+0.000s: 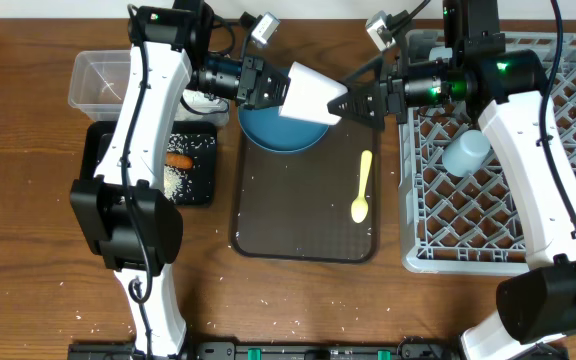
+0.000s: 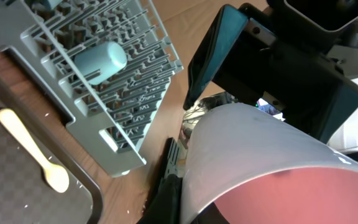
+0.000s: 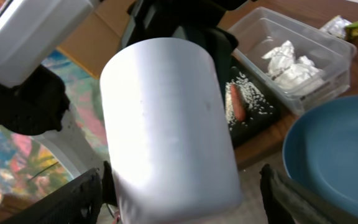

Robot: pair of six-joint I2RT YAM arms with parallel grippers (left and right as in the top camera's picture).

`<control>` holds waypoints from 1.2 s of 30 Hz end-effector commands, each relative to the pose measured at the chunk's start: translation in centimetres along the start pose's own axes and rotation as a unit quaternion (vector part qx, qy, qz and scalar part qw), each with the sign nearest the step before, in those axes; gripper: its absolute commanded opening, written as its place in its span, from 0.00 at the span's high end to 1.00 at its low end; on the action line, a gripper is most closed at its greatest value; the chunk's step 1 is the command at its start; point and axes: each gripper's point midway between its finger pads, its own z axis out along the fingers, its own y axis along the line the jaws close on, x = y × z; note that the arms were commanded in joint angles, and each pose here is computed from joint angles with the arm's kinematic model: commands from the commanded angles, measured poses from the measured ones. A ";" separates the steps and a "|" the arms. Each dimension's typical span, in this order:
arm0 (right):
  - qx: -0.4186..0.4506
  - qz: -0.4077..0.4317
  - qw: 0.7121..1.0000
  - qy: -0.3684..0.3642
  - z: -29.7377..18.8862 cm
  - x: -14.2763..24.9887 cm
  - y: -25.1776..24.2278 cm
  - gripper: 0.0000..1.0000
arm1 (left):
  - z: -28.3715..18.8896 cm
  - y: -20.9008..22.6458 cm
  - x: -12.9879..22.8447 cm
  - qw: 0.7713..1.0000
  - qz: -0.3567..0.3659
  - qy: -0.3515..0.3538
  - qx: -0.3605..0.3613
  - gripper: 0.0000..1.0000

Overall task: Sort waste into correct bins and load items into the dishwasher rack
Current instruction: 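Hand the pink cup from the left gripper to the right gripper, then carry the pink cup with the right gripper and set it in the rack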

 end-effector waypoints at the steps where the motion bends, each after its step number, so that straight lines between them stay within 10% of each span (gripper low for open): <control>1: -0.036 -0.024 0.999 -0.003 0.6 -0.3 1.9 0.22 | 0.0 -0.8 -0.5 0.999 0.014 -0.017 0.037 0.94; 22: -0.058 -0.071 0.996 -0.002 2.7 -1.1 3.4 0.58 | 1.4 -1.7 -0.2 0.998 0.018 -0.004 0.054 0.93; 36: 0.078 0.010 0.997 -0.008 -0.9 -0.8 -2.6 0.59 | 1.5 1.1 0.4 0.999 0.040 0.025 -0.022 0.78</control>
